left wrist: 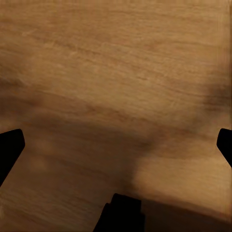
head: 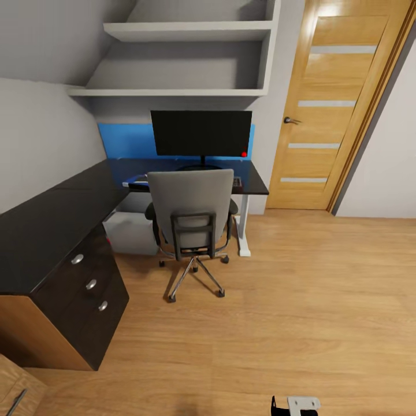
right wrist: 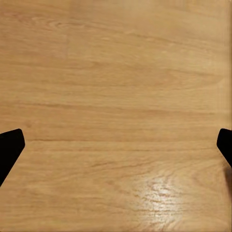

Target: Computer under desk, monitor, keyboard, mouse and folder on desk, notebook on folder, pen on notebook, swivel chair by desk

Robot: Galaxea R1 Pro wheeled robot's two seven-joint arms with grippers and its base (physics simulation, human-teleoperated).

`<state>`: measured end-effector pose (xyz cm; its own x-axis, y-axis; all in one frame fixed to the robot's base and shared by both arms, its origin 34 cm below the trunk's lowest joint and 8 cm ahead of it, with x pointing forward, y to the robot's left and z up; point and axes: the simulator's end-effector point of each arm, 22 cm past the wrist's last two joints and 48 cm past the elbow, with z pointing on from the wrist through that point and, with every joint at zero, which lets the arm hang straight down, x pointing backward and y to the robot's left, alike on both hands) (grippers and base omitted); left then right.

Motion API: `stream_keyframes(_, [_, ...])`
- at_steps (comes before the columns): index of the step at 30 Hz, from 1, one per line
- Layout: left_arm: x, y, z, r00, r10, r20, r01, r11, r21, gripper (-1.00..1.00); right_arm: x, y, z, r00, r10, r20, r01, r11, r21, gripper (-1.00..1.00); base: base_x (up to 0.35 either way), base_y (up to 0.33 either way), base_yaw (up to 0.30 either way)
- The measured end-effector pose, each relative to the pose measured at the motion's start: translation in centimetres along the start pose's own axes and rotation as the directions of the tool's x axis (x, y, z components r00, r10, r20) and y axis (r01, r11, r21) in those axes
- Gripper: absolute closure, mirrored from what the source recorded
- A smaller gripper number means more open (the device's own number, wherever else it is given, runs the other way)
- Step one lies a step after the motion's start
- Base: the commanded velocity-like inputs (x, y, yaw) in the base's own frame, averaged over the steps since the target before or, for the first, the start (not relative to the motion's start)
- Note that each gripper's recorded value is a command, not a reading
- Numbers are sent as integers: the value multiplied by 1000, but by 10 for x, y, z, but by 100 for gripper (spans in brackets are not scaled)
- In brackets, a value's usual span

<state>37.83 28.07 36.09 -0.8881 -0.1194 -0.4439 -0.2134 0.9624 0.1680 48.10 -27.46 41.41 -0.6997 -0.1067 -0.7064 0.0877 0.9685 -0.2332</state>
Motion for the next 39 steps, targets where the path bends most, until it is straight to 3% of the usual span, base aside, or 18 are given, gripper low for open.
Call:
stream_keyframes(12, [10,6,-24,999,11,-38,-11,1000,-2,-100,-18,-6,-13,1000,-1,0,1,1000,1,-100,0,0,0])
stream_keyframes(33, [-11,15,-57,999,15,-39,-15,1000,-4,-100,-49,-15,-37,1000,-1,-1,1,1000,1,-100,0,0,0])
stream_keyframes(39, [-19,33,-63,999,21,-35,-21,999,-24,-100,-57,-17,-43,1000,-1,-1,1,1000,1,-100,0,0,0])
